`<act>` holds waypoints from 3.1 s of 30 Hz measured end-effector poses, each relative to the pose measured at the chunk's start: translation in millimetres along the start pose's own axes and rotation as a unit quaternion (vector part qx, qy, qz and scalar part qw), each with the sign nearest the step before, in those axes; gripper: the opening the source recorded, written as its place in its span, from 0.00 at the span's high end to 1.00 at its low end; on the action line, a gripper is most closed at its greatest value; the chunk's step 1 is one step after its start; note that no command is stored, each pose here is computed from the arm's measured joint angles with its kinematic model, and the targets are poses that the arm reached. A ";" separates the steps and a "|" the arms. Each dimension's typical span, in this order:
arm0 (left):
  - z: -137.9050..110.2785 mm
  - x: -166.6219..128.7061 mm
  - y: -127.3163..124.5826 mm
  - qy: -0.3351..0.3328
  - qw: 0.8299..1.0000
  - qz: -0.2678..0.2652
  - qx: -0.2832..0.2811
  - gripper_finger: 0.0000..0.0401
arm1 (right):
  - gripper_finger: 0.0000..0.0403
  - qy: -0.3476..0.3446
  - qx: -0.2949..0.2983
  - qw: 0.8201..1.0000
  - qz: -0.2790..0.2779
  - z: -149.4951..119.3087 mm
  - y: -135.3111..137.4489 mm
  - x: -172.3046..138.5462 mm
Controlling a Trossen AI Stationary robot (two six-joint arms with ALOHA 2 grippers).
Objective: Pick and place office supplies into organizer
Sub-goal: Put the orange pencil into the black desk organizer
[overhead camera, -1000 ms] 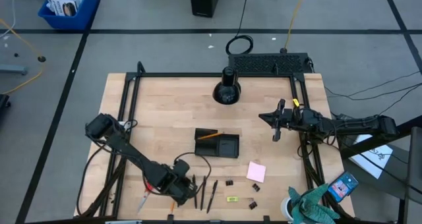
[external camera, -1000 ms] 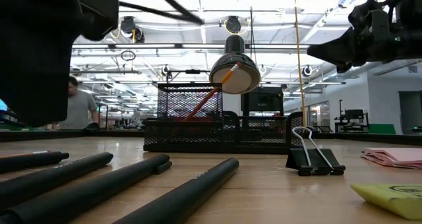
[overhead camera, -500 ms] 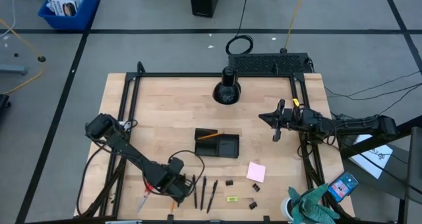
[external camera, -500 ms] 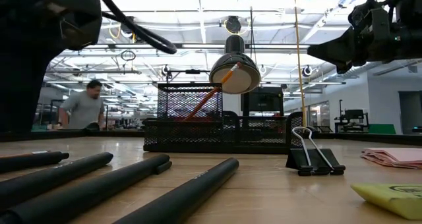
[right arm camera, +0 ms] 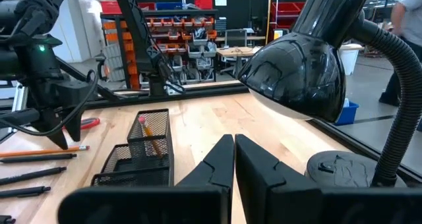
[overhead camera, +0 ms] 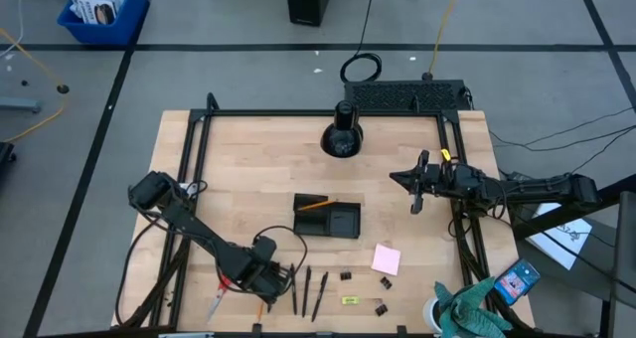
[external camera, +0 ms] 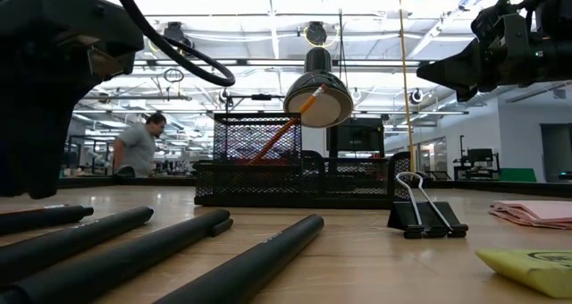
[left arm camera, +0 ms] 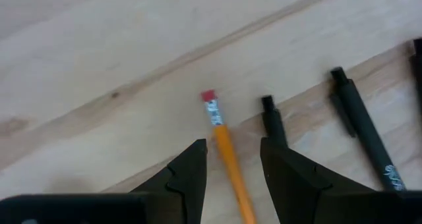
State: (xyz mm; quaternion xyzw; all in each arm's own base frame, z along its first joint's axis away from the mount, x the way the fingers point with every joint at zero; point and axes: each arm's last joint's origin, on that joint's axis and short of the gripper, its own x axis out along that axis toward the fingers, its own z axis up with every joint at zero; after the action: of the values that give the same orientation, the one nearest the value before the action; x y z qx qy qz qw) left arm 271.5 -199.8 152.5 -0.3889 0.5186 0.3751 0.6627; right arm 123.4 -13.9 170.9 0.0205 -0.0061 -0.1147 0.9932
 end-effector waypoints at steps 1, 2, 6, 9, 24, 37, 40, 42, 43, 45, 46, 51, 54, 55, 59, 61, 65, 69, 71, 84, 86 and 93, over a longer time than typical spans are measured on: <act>-0.2 2.0 0.2 -0.001 1.000 -0.006 -0.001 0.63 | 0.98 0.000 0.000 1.000 0.000 0.0 0.0 0.0; -0.5 4.7 0.7 -0.002 1.000 -0.012 -0.002 0.63 | 0.98 0.000 0.000 1.000 0.000 0.0 0.0 0.0; -2.9 20.4 1.8 -0.008 0.999 -0.032 -0.008 0.63 | 0.98 0.000 0.000 1.000 0.000 0.0 0.0 0.0; -4.0 31.2 4.0 -0.003 1.000 -0.017 -0.006 0.63 | 0.98 0.000 0.000 1.000 0.000 0.0 0.0 0.0; -4.3 35.8 6.0 0.019 0.999 0.005 0.038 0.87 | 0.98 0.000 0.010 1.000 0.000 0.0 0.0 0.1; 3.4 32.6 8.6 -0.128 0.987 -0.006 0.096 0.98 | 0.98 0.001 0.013 1.000 0.004 -0.1 0.2 0.1; 7.7 25.9 9.5 -0.147 0.984 -0.012 0.105 0.97 | 0.98 0.001 0.013 1.000 0.013 -0.1 0.8 0.1; 11.3 14.3 11.0 -0.163 0.980 -0.021 0.115 0.97 | 0.98 0.001 0.013 1.000 0.013 -0.1 0.7 0.1; 13.3 5.9 9.5 -0.174 0.977 -0.038 0.117 0.97 | 0.98 0.001 0.013 1.000 0.013 -0.1 0.7 0.0; 18.4 -12.6 8.7 -0.210 0.967 -0.065 0.126 0.99 | 0.98 -0.002 0.013 1.000 0.013 0.4 0.8 0.1; 21.2 -21.3 9.6 -0.228 0.961 -0.074 0.134 0.99 | 0.98 -0.003 0.014 1.000 0.013 0.8 0.8 0.1; 39.5 -73.7 6.2 -0.351 0.902 -0.135 0.210 0.96 | 0.98 -0.006 0.014 1.000 0.013 1.2 0.8 0.0; 54.7 -101.5 0.0 -0.406 0.858 -0.157 0.272 0.97 | 0.98 -0.006 0.014 1.000 0.013 1.2 0.8 0.0; 59.3 -110.9 -2.8 -0.427 0.839 -0.163 0.295 0.98 | 0.98 -0.005 0.014 1.000 0.012 1.2 0.8 0.1; 75.3 -144.7 -13.7 -0.505 0.753 -0.185 0.380 0.98 | 0.98 -0.007 0.014 1.000 0.012 1.4 0.8 0.0; 83.3 -155.0 -19.4 -0.529 0.702 -0.205 0.430 0.97 | 0.98 -0.007 0.014 1.000 0.012 1.4 0.8 0.0; 102.9 -161.2 -26.0 -0.554 0.621 -0.237 0.501 0.98 | 0.98 -0.007 0.014 1.000 0.012 1.4 0.8 0.0; 132.4 -141.5 -21.0 -0.556 0.609 -0.249 0.508 0.98 | 0.98 -0.007 0.014 1.000 0.012 1.4 0.8 0.1; 147.3 -125.1 -14.3 -0.560 0.607 -0.258 0.502 0.97 | 0.98 -0.007 0.014 1.000 0.013 1.4 0.8 0.0; 186.1 -51.5 44.1 -0.561 0.623 -0.343 0.424 0.99 | 0.98 -0.006 0.025 1.000 0.014 1.3 0.8 0.1; 186.6 -47.7 44.1 -0.555 0.628 -0.344 0.423 0.99 | 0.98 -0.006 0.024 1.000 0.013 1.3 0.8 0.0; 187.9 -25.3 37.0 -0.532 0.646 -0.330 0.437 0.98 | 0.98 -0.006 0.023 1.000 0.013 1.3 0.8 0.1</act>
State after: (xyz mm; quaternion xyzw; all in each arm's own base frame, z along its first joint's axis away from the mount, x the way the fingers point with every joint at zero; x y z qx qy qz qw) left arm 307.9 -16.8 202.7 0.0664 0.0178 0.0040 0.9976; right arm 123.6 -13.2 172.3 0.0430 -0.0152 -0.1019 0.9937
